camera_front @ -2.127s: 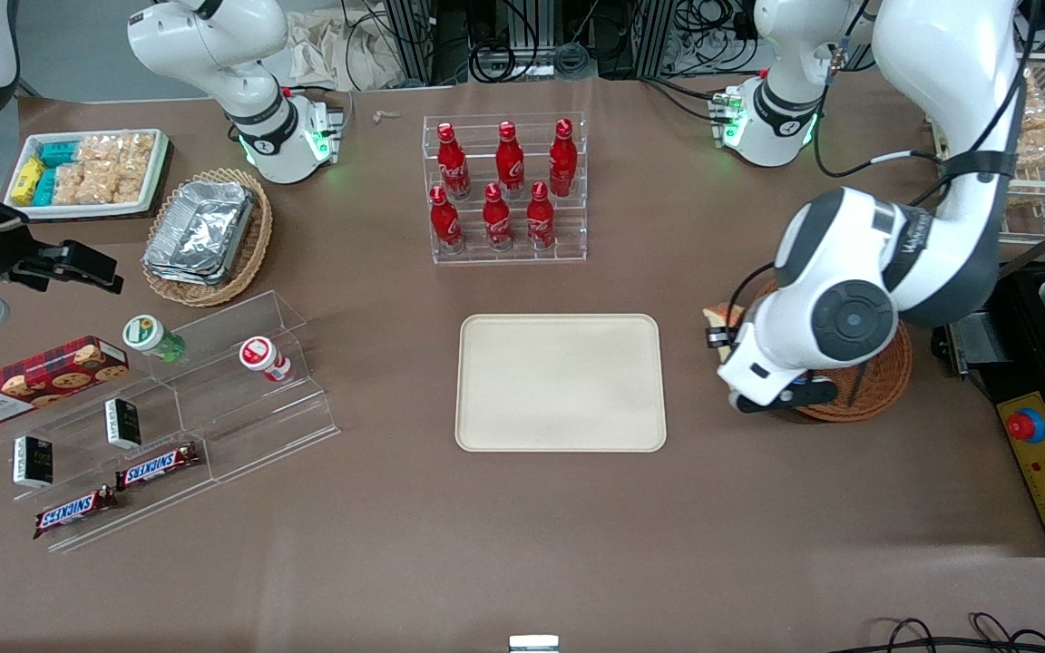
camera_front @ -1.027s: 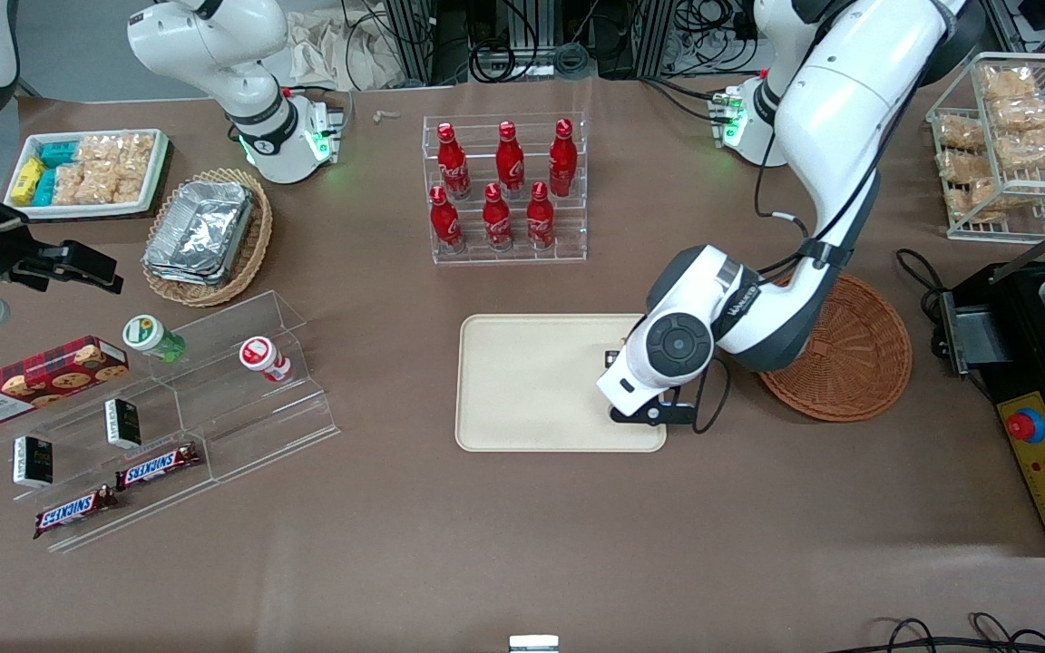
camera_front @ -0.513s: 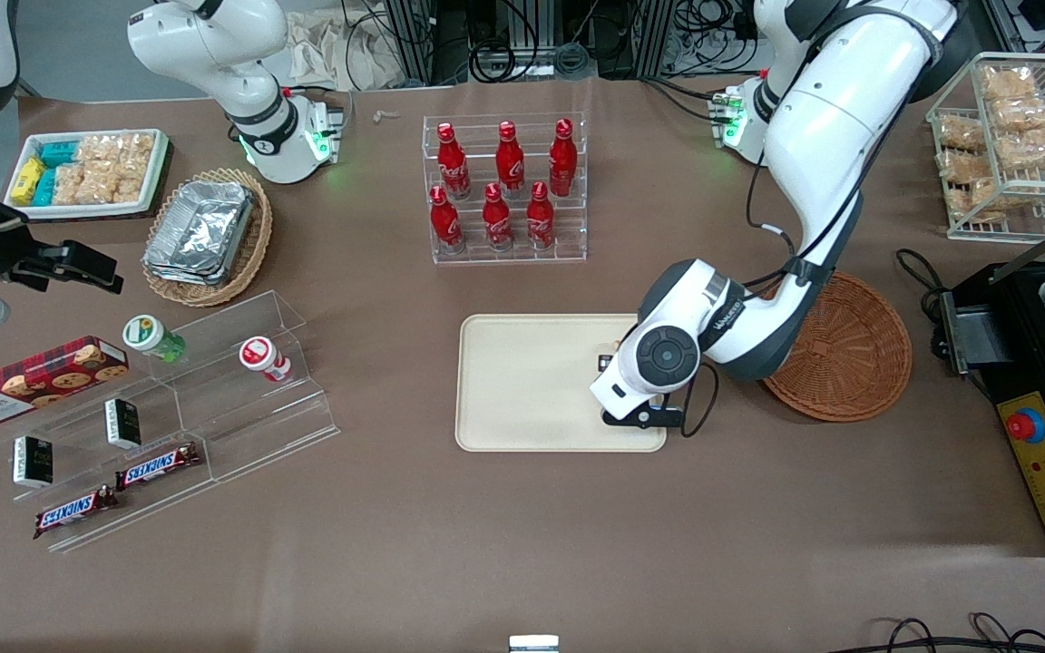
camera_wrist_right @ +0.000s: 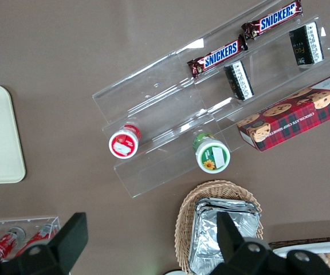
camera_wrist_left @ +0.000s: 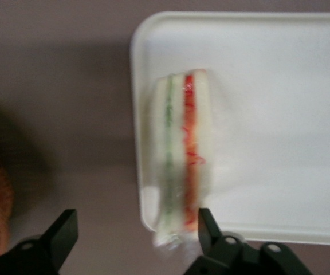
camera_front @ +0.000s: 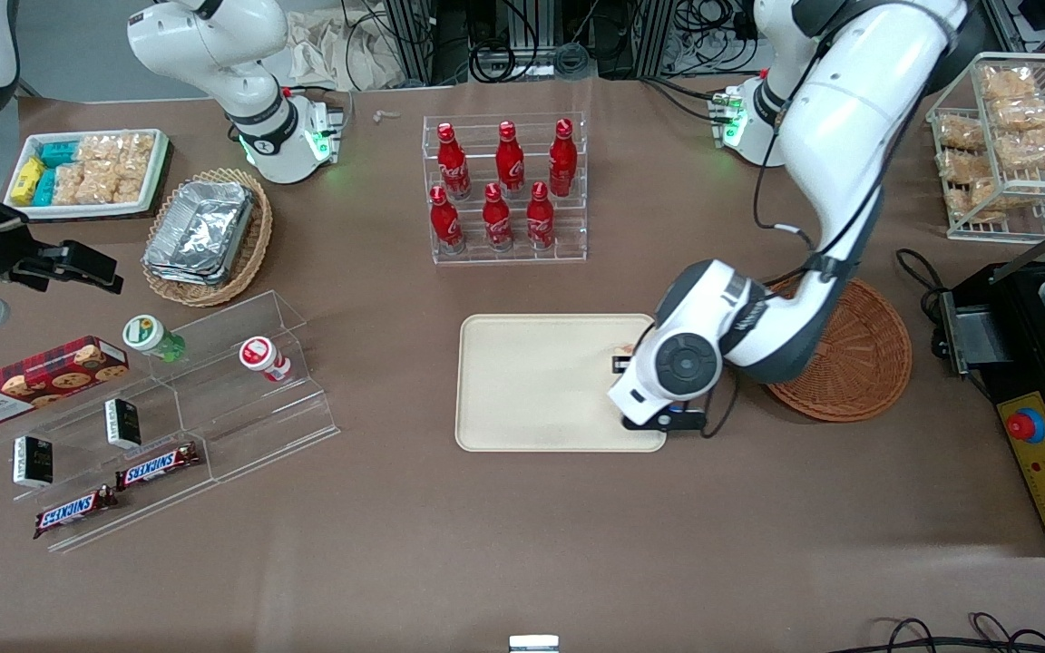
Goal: Place sandwich from basket to tray
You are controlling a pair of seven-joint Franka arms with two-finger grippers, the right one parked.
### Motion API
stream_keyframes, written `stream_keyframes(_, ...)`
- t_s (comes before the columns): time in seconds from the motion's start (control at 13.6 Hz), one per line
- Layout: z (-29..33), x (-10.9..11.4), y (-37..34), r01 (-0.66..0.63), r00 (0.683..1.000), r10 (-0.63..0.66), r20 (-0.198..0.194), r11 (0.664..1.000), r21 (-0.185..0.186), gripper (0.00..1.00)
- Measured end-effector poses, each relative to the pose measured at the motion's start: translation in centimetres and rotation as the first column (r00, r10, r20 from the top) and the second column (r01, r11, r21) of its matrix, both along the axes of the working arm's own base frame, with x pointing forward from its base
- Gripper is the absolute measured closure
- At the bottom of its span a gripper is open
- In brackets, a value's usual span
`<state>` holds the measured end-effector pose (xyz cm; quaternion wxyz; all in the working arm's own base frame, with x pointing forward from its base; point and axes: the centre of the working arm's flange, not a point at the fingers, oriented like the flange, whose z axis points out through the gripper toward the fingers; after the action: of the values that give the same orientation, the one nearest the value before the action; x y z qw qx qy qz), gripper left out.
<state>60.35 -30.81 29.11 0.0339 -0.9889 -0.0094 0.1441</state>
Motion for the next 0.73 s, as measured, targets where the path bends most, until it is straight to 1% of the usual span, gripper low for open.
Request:
stream_keyframes(0.07, 2.6, 0.8, 1.8, -0.027, 0.999, 0.027, 0.022, 1.000, 0.005, 0.00)
stream_keyframes(0.29, 11.0, 2.8, 8.3, -0.126, 0.984, 0.124, 0.125, 0.992, 0.004, 0.00)
stream_keyframes(0.44, 14.7, 3.7, 13.7, -0.207, 0.965, 0.203, 0.165, 0.978, 0.009, 0.00)
stream_keyframes(0.51, 15.3, 4.2, 16.5, -0.241, 0.957, 0.235, 0.169, 0.971, 0.012, 0.00)
stream_keyframes(0.59, 15.4, 4.5, 18.8, -0.247, 0.956, 0.241, 0.164, 0.969, 0.012, 0.00)
stream_keyframes(0.73, 15.5, 4.9, 21.1, -0.166, 0.974, 0.163, 0.160, 0.986, 0.008, 0.00)
